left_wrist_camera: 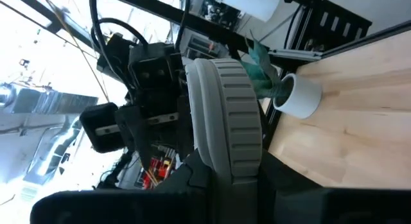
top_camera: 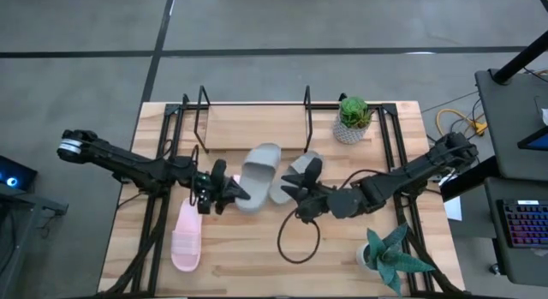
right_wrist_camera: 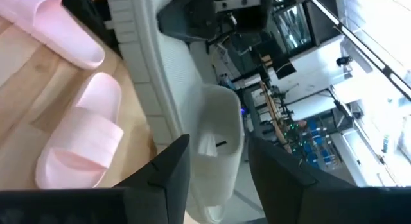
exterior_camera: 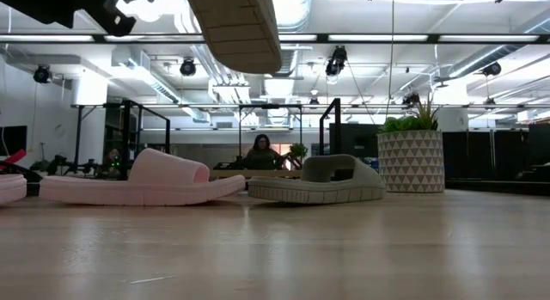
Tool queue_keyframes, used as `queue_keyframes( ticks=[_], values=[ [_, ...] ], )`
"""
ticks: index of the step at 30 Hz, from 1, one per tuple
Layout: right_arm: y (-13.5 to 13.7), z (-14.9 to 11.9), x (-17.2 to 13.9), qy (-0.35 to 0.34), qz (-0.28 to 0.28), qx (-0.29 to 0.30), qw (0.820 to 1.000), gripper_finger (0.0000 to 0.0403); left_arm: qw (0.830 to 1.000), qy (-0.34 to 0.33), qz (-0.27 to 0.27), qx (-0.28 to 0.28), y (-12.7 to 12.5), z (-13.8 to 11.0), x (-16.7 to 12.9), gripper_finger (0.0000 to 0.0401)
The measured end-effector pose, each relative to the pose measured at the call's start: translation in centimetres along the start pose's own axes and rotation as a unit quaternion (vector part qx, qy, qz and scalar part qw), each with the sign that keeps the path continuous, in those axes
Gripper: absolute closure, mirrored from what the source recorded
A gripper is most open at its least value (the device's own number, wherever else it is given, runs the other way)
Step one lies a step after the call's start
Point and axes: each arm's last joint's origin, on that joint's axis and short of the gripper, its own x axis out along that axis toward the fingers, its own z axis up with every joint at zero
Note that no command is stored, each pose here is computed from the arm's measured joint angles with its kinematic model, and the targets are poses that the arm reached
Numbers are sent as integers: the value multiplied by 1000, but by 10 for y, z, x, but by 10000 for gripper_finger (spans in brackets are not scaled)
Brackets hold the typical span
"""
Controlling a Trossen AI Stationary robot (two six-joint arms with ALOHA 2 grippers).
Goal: Pick and place slides into the shelf
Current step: Put the right gray slipper on the shelf
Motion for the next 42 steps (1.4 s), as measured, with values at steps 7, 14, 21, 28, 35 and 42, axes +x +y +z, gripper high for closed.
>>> queue_keyframes(
  ticks=[7,14,21,28,35,42],
  values=[
    [-1,-21,-7,12,2,22,1000,241,1000,-21,7,3,5,5,-4,369],
    [2,-43,-6,-4,19,43,999,241,995,-100,8,9,13,14,-12,369],
    [-2,-49,2,-6,8,32,999,241,993,-116,19,12,14,15,-10,369],
    [-7,-54,9,-10,15,35,999,241,992,-127,29,5,15,14,-4,369],
    [-12,-60,16,-19,28,41,999,241,991,-132,34,7,13,13,0,369],
    [-16,-63,20,-22,26,53,998,241,990,-135,38,9,11,11,6,369]
  ],
)
